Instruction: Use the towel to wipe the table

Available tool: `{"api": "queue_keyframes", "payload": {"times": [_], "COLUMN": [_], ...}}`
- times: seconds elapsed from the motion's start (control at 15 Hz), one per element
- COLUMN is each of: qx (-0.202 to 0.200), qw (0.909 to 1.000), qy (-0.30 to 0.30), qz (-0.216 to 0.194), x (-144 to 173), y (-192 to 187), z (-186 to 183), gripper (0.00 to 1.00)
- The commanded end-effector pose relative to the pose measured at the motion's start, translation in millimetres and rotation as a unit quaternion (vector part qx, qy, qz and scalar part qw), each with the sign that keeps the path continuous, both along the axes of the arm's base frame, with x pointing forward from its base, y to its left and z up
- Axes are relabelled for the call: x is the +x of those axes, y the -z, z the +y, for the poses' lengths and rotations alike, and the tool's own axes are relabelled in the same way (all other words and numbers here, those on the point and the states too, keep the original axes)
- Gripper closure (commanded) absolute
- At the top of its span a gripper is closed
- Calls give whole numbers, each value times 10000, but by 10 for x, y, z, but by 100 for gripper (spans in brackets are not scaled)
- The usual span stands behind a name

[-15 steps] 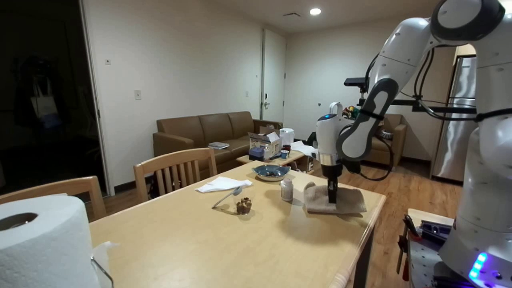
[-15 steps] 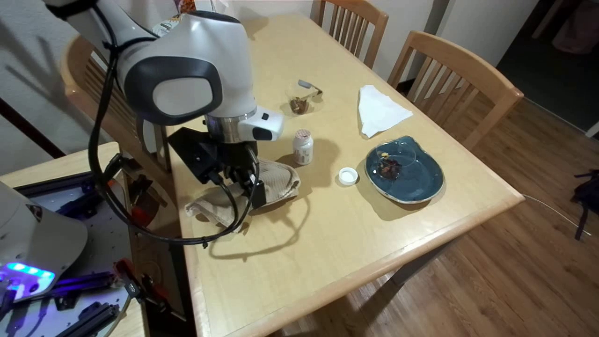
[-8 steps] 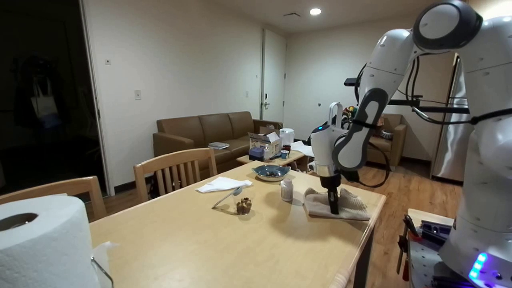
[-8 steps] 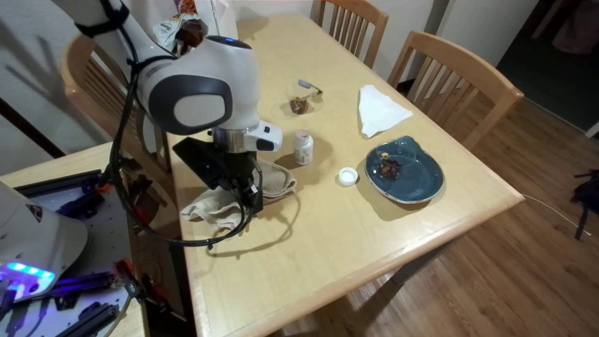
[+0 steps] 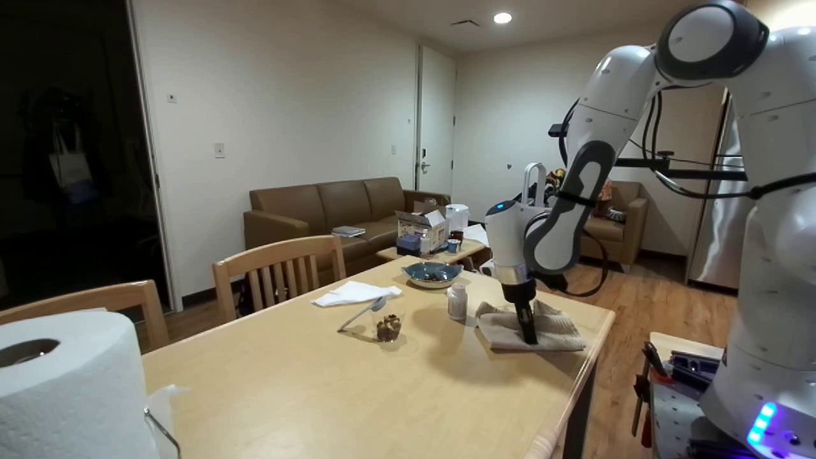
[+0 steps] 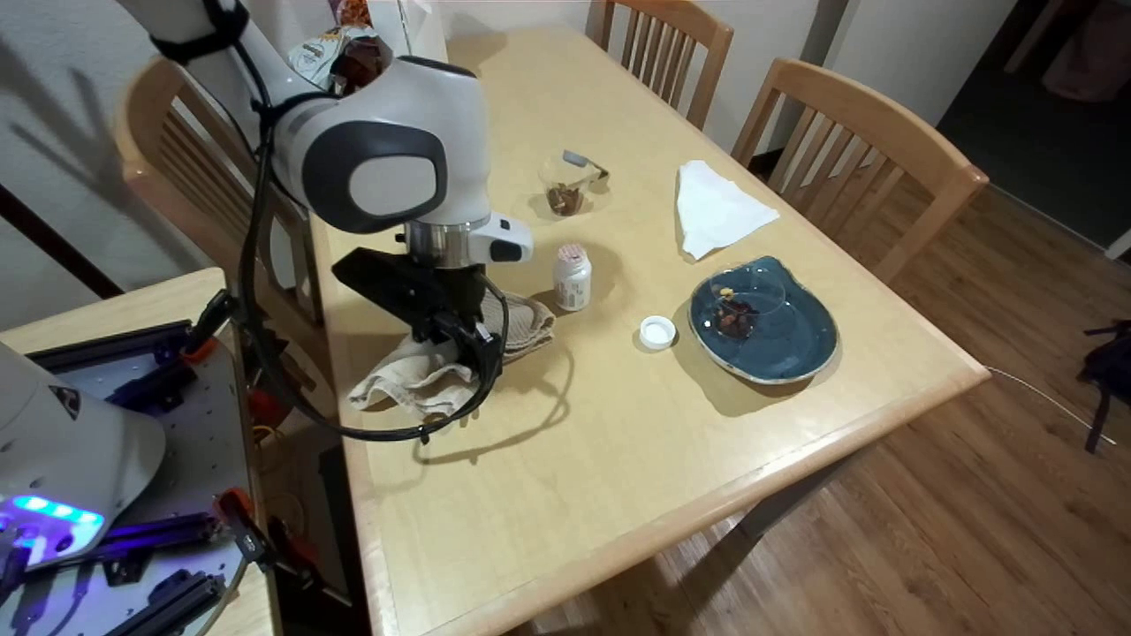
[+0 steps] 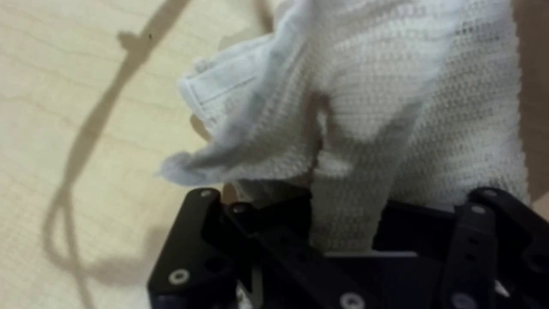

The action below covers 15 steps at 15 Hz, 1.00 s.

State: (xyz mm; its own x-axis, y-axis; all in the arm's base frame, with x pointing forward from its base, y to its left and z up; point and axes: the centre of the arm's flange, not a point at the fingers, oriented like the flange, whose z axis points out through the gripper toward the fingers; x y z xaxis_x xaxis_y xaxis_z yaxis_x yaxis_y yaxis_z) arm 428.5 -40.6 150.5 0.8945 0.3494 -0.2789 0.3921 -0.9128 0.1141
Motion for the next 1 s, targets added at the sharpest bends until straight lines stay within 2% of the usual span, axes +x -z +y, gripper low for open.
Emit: {"api": "queue_keyframes", "payload": {"times": [0.0, 0.33, 0.67, 0.8, 0.93], "qx": [-6, -28, -83, -185, -339], "qw": [9961, 9824, 9640, 9618, 9655], "qy": [-825, -1831, -2612, -2676, -2512], "qz": [298, 360, 491, 547, 604], "x": [14, 64, 74, 101, 124], "y": [427, 456, 506, 514, 488], "z": [472, 957, 1265, 1257, 1164], "gripper": [95, 95, 95, 95, 95]}}
